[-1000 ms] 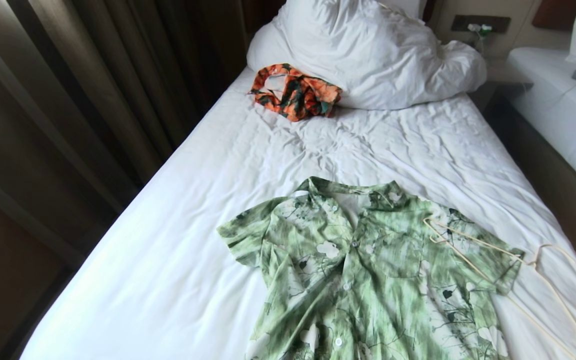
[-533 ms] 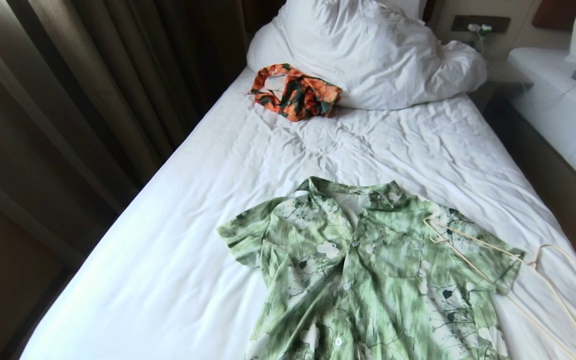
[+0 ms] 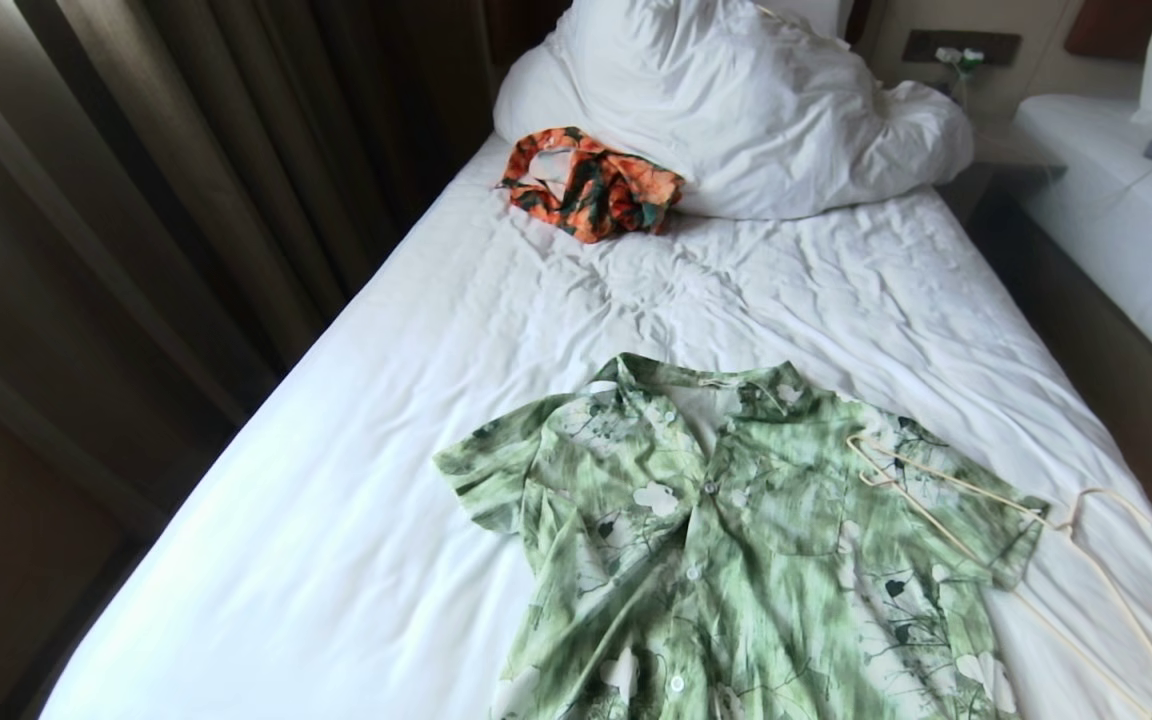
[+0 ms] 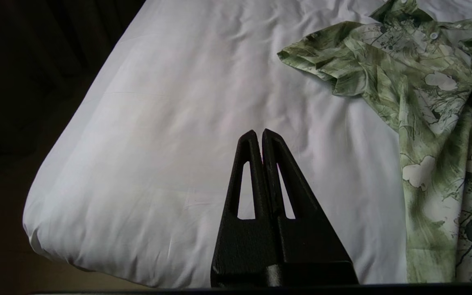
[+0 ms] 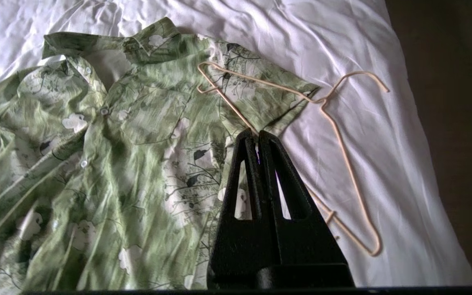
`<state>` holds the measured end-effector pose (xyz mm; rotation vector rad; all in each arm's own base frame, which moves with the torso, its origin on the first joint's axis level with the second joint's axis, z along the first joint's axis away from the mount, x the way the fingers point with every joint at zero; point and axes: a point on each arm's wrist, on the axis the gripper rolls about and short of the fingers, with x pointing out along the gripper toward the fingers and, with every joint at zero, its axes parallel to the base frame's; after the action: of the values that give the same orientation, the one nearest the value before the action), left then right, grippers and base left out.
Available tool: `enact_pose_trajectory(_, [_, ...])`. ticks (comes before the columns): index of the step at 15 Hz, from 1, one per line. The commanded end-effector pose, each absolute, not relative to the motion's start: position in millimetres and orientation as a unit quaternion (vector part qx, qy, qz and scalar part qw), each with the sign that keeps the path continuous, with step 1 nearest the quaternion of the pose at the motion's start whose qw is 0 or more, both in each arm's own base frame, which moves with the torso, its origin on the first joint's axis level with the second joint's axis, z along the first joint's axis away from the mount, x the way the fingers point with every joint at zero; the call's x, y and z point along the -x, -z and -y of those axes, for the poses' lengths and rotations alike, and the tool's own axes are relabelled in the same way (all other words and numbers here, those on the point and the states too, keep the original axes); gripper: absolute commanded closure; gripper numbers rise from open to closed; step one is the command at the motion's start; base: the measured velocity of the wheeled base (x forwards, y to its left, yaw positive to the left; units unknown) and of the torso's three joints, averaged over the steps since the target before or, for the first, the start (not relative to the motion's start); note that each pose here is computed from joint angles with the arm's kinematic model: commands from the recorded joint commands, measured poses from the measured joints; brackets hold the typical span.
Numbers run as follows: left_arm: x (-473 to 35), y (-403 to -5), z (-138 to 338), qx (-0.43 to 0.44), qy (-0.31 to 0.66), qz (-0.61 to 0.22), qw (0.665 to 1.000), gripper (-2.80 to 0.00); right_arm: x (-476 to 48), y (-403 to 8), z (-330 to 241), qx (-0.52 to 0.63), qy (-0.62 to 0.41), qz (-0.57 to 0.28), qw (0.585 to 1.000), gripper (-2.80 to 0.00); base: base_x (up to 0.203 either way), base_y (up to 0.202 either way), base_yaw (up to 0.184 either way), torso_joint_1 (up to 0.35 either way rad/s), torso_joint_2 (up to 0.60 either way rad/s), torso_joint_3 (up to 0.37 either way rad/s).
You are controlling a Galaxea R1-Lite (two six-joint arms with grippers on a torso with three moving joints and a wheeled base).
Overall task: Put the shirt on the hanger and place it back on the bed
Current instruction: Lift the shirt and hanger
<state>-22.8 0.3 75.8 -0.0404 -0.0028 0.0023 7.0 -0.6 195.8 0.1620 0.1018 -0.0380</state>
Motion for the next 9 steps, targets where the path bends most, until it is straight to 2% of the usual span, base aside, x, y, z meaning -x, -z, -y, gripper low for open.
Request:
enact_pose_trajectory(1, [23,-76,0,0.021,-0.002,0.002,1.000,0.00,-64,-212,1,-0.125,0.035,-0.147,0.981,0.00,0.000,0.000,0.000,0.000,0.00,0.000])
enact_pose_trajectory(4, [23,-76,0,0.021,-0.002,0.002,1.000,0.00,-119,-209,1,-0.189,0.060,-0.229,0.953,0.00,0.000,0.000,0.000,0.000,0.00,0.000])
enact_pose_trajectory(9, [23,-76,0,0.021,-0.001,0.002,1.000,0.00,-211,-162,31,-0.289,0.113,-0.343,0.887,0.00,0.000,0.000,0.000,0.000,0.00,0.000])
